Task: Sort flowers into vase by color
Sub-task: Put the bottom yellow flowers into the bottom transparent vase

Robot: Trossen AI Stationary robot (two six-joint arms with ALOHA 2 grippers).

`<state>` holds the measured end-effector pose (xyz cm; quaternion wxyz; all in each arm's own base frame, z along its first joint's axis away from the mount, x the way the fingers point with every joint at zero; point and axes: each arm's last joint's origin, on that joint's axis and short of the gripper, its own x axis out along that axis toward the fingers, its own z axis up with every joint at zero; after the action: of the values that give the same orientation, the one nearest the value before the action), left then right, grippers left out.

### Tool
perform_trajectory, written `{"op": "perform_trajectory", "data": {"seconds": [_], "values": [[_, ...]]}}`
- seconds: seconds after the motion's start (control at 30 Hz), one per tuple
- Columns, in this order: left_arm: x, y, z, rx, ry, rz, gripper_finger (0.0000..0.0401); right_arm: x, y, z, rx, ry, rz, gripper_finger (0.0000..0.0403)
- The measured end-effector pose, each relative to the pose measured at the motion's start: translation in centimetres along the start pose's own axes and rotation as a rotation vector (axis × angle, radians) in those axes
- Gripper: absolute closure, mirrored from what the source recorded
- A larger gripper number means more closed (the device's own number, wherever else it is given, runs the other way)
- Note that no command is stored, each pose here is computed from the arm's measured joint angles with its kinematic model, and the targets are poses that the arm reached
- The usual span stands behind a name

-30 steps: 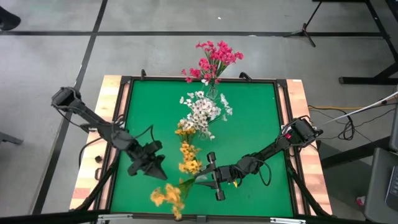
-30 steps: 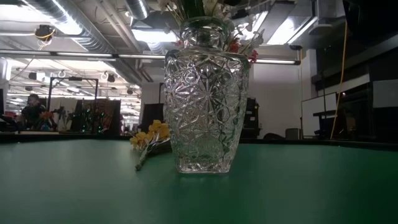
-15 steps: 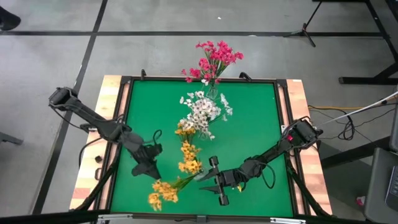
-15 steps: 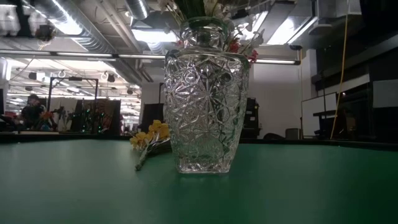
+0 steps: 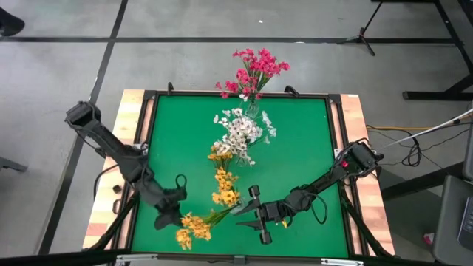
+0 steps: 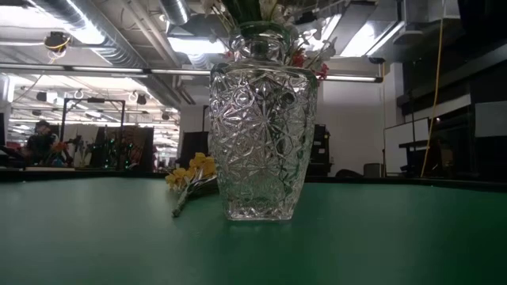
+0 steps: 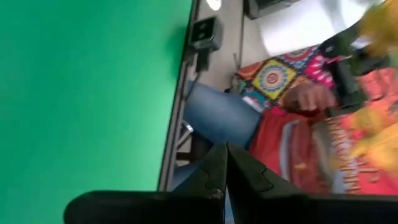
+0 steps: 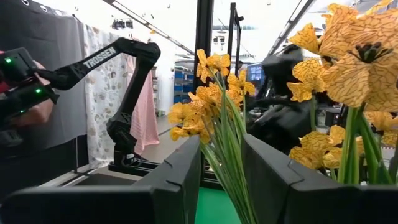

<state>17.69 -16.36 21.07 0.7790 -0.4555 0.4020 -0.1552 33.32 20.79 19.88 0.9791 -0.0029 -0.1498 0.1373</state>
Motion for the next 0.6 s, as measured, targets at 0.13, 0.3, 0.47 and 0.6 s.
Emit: {"op": "perform_trajectory", "data": {"seconds": [0.13,0.3,0.47,0.6], "values": [[1.5,0.2,-1.4,0.004,-0.01,0.026,0.0401,0.0,0.0,0.0,0.0,0.0,0.001,0.0286],[3.4,0.6,-1.9,-0.01,-0.024,0.015,0.0401,0.0,0.0,0.0,0.001,-0.004,0.001,0.0286],[4.1,0.8,-1.6,0.032,-0.086,0.006,0.0401,0.0,0.0,0.1,0.002,-0.006,0.001,0.0286],[4.0,-0.1,-0.1,0.053,-0.182,-0.102,0.0401,0.0,0.0,0.1,0.002,-0.006,0.001,0.0286]]}}
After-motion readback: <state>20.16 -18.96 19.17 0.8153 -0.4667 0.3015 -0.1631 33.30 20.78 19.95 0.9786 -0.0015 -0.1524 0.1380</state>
